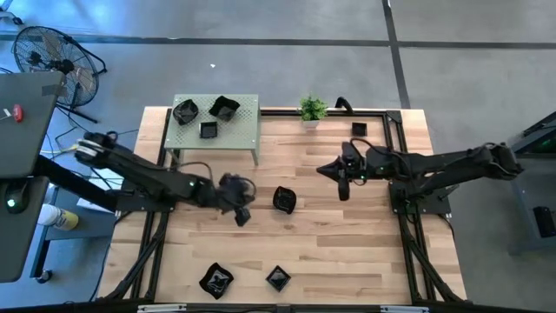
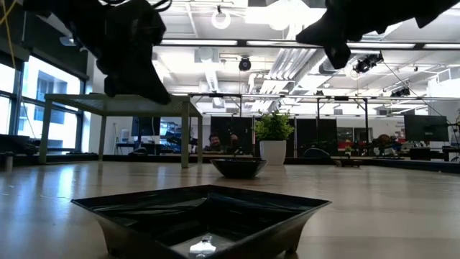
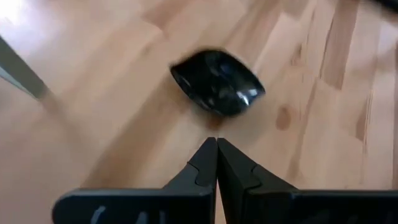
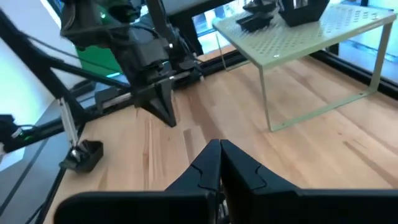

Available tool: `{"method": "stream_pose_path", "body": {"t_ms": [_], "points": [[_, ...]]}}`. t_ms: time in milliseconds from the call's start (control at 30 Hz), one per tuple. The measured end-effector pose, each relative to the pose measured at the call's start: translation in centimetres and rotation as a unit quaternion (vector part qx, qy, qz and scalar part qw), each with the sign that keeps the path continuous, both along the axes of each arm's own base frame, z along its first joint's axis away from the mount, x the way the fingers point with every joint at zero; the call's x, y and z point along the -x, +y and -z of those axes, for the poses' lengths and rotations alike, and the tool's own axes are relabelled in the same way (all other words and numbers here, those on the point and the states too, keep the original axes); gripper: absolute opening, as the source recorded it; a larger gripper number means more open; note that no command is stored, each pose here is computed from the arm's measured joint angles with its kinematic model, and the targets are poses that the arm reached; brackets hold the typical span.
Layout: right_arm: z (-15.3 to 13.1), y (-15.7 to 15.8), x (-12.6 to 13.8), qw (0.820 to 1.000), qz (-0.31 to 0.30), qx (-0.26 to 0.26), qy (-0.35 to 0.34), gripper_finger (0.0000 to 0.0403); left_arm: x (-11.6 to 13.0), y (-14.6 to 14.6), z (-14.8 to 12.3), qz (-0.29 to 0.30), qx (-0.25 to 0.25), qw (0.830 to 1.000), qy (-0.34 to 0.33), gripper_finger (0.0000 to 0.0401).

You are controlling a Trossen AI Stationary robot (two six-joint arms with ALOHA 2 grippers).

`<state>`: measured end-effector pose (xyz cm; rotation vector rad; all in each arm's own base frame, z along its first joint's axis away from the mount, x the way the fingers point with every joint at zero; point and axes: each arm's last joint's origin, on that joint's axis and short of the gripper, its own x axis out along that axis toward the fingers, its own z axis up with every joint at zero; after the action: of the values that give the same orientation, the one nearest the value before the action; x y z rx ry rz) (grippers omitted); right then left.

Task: Pick & Place Mini shaped plates
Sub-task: Stack the black square plate on top of the black square plate on the shelf

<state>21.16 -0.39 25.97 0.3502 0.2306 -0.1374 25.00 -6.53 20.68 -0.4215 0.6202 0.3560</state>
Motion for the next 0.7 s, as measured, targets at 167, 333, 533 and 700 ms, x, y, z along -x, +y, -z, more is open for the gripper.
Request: {"method": "stream_pose_path", "body": {"t_ms": [167, 333, 533, 700], "points": [[0.9, 0.2, 0.4, 1.000, -0.025, -0.004, 0.010, 0.0002, -2.4, -2.3, 0.9, 0.007, 0.056, 0.997, 0.049, 0.0001], [1.9, 0.3, 0.6, 0.998, -0.048, 0.002, 0.027, 0.0003, -4.2, -5.0, 2.2, 0.048, 0.107, 0.989, 0.086, 0.0006], [2.0, 0.3, 0.6, 0.998, -0.049, 0.004, 0.027, 0.0001, -6.0, -7.7, 3.2, 0.050, 0.129, 0.985, 0.101, 0.0031], [2.0, 0.3, 0.6, 0.998, -0.054, 0.014, 0.030, 0.0006, -8.2, -10.0, 3.2, 0.071, 0.127, 0.981, 0.126, 0.0063]]}}
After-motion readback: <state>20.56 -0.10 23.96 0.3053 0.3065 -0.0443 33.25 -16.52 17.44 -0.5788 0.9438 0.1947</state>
